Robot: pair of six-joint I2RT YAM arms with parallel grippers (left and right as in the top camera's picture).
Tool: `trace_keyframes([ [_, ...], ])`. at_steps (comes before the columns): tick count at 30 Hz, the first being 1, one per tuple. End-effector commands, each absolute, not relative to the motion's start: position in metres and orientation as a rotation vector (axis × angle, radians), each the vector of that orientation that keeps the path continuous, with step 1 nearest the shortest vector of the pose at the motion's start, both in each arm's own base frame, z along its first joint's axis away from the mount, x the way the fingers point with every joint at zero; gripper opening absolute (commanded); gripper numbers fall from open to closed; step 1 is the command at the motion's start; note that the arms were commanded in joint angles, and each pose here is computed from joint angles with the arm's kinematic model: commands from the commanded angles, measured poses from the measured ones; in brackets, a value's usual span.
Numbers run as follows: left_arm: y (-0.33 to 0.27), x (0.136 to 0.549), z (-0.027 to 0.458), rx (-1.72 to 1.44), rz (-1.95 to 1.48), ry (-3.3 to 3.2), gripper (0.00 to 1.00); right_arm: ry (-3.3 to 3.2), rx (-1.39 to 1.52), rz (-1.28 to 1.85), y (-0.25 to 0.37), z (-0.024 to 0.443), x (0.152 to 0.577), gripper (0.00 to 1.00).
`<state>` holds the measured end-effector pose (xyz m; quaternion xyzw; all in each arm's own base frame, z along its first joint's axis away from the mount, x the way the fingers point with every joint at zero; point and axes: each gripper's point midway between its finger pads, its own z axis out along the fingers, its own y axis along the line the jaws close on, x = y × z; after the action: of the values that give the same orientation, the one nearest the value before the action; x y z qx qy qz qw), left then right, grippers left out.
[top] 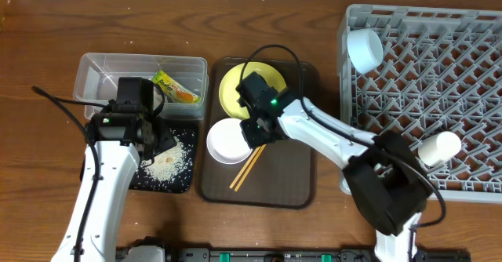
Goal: Sort waste into correct bins and load items into the dishwasher rack
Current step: 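Reach the right gripper to the white bowl and grasp its rim, then carry the white bowl to the rack and stand it beside the blue bowl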
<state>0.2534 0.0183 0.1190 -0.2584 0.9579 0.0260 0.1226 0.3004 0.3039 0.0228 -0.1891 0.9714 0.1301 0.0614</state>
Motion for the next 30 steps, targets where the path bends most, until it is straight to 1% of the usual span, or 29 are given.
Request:
trace_keyframes([
  [1,0.022,0.255,0.123,-0.779,0.085,2.772,0.59,2.905,-0.53,0.41,0.309,0.029,0.308,0.13],
  [2,0.022,0.255,0.123,-0.779,0.085,2.772,0.59,2.885,-0.523,0.413,0.309,0.034,0.312,0.06],
  [3,0.022,0.255,0.123,-0.779,0.085,2.772,0.59,2.862,-0.512,0.414,0.309,0.041,0.317,0.01],
  [6,0.022,0.255,0.123,-0.779,0.085,2.772,0.59,2.783,-0.473,0.397,0.303,0.068,0.336,0.01],
  [11,0.022,0.255,0.123,-0.779,0.085,2.772,0.59,2.599,-0.384,0.316,0.265,0.139,0.369,0.01],
  [15,0.022,0.255,0.123,-0.779,0.085,2.772,0.59,2.427,-0.285,0.147,0.207,0.2,0.395,0.01],
  [18,0.022,0.255,0.123,-0.779,0.085,2.772,0.59,2.31,-0.17,-0.075,0.148,0.237,0.412,0.01],
  [23,0.022,0.256,0.124,-0.779,0.083,2.768,0.59,2.171,-0.041,-0.463,0.058,0.274,0.433,0.01],
  [30,0.022,0.257,0.124,-0.779,0.082,2.765,0.59,2.019,0.129,-0.924,-0.052,0.305,0.454,0.01],
])
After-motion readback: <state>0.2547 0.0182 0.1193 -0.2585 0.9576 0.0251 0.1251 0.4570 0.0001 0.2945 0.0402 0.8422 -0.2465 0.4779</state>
